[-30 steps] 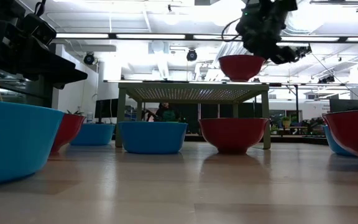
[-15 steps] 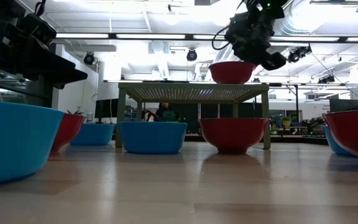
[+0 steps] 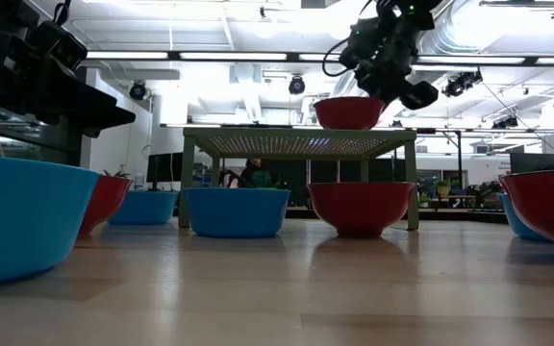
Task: Pick & Place Mini bowls
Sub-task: Put the red bowl on the shelf
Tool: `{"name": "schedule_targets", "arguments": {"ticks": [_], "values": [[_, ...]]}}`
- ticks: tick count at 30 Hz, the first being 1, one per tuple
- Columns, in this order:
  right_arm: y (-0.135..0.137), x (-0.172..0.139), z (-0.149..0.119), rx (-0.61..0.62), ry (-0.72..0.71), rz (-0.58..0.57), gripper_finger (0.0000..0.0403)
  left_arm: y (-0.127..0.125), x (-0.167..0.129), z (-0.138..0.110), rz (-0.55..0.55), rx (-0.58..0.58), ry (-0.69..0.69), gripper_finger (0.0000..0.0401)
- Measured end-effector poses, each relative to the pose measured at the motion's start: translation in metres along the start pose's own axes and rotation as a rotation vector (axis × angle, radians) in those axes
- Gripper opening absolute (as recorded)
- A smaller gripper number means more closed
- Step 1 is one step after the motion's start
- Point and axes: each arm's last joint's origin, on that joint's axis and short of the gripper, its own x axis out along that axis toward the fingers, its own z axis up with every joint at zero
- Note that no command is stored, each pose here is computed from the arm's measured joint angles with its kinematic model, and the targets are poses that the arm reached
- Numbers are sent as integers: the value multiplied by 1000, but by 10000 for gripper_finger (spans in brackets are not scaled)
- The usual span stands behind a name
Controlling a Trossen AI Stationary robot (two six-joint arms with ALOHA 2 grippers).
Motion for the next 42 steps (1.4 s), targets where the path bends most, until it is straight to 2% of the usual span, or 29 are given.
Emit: {"name": "schedule_targets", "arguments": {"ticks": [22, 42], "values": [[10, 13, -2, 40, 0, -28, 0, 0, 0, 0, 0, 0, 0, 234], [11, 15, 1, 5, -2, -5, 10, 0, 0, 0, 0, 0, 0, 234]]}}
